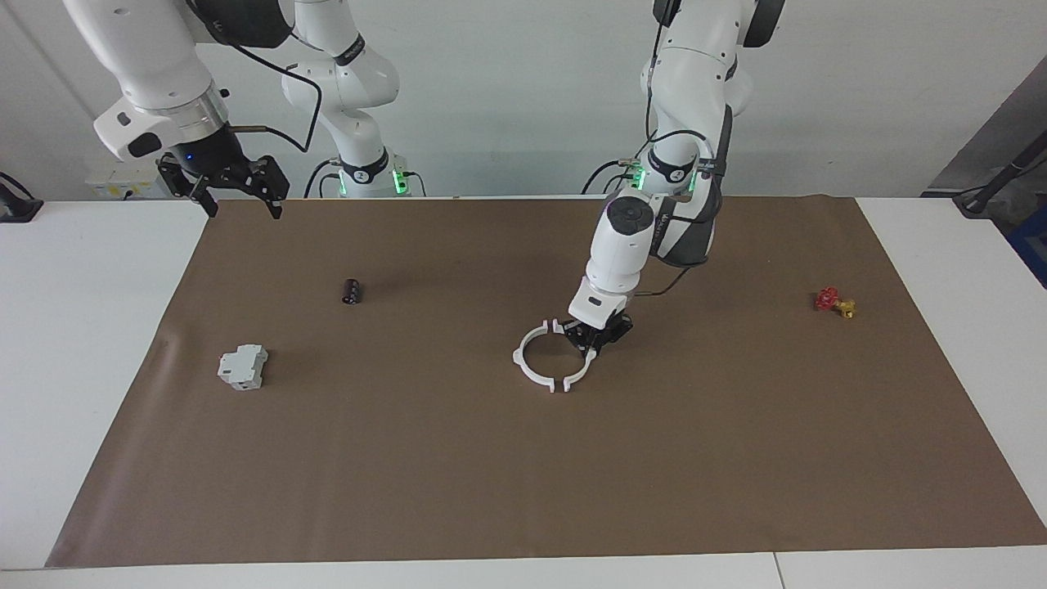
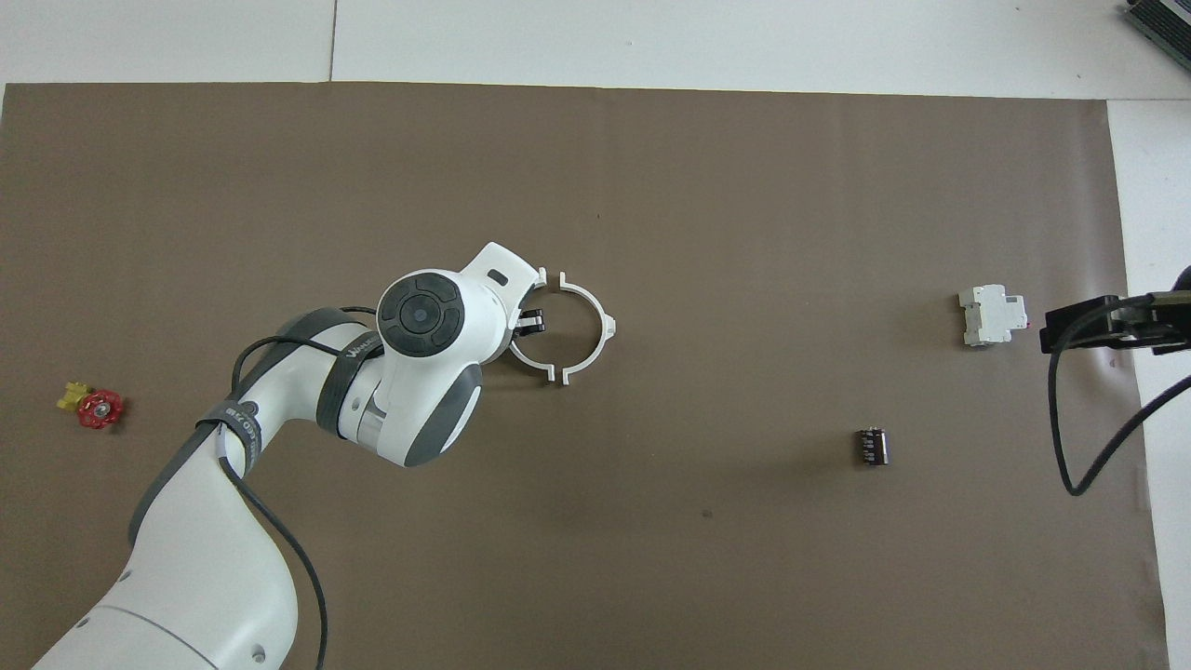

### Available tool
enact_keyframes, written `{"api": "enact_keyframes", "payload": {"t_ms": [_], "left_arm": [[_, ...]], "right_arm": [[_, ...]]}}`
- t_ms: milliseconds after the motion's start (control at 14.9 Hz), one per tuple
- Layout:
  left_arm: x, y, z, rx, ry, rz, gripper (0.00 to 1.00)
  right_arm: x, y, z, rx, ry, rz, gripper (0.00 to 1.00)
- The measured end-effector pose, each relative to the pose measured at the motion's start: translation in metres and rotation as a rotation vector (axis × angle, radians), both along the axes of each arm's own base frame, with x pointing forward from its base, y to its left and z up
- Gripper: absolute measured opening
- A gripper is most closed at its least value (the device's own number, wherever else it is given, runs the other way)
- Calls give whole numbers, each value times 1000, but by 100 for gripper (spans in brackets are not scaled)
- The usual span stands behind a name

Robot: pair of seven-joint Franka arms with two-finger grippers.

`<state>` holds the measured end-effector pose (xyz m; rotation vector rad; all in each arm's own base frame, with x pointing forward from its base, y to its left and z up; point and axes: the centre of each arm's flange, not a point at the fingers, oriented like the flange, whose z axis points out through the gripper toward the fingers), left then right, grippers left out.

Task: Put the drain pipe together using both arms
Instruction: 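Press the held half against the placed half to close the ring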

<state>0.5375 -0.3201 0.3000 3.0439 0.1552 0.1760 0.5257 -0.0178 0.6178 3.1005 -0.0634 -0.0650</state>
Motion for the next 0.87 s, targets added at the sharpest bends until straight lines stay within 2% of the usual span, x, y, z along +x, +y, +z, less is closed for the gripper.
{"api": "enact_keyframes", "payload": {"t_ms": [870], "left_arm": [[-6, -11, -4, 0, 3, -10, 21]], "right_arm": [[0, 0, 0, 0, 0, 0, 100]]}}
